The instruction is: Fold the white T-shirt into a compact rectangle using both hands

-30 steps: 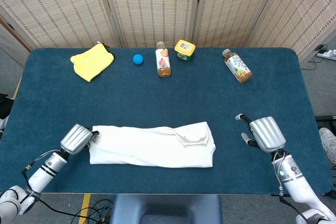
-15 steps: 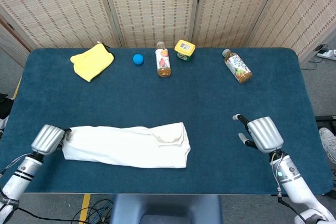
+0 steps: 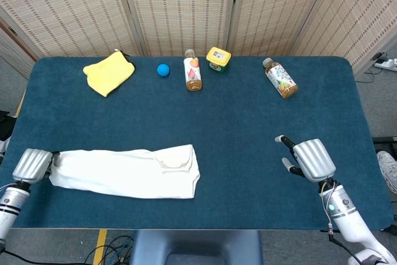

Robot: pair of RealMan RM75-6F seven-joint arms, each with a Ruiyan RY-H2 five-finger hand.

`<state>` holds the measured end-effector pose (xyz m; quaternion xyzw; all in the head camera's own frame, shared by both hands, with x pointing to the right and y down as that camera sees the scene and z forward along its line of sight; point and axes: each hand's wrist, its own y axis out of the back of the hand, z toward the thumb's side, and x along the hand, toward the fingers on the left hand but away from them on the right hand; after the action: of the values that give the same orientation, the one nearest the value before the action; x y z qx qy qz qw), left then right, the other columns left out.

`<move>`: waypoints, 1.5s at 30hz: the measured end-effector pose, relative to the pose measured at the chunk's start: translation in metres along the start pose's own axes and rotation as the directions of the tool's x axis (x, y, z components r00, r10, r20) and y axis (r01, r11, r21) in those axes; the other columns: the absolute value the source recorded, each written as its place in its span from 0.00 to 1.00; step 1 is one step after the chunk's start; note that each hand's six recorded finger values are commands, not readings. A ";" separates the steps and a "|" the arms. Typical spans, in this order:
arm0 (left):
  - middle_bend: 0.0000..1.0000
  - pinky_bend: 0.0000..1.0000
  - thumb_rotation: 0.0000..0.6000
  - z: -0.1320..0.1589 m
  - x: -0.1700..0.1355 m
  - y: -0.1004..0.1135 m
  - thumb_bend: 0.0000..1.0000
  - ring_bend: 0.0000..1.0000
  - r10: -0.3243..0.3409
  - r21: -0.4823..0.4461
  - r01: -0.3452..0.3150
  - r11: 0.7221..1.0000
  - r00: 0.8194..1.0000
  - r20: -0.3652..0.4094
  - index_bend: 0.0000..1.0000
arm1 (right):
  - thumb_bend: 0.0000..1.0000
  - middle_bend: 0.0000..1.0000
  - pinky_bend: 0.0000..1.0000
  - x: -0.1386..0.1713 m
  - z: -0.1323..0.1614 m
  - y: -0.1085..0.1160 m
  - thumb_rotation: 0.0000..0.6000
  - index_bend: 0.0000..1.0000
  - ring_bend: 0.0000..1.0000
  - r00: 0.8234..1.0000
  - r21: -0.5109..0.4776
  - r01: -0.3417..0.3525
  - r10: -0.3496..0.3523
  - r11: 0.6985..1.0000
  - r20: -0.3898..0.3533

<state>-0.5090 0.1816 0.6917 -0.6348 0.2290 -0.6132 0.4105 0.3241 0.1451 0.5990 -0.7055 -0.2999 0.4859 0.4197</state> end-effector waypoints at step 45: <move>0.84 0.91 1.00 0.298 0.044 0.120 0.55 0.74 0.051 -0.072 -0.033 0.997 0.962 0.268 0.62 | 0.34 0.92 1.00 0.023 -0.037 0.014 1.00 0.30 0.95 0.996 -0.010 0.037 -0.036 0.999 0.085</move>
<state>-0.1888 0.1514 0.6485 -0.7207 0.2047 -0.5044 0.4292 0.3669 0.1466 0.5827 -0.6810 -0.3331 0.5060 0.4115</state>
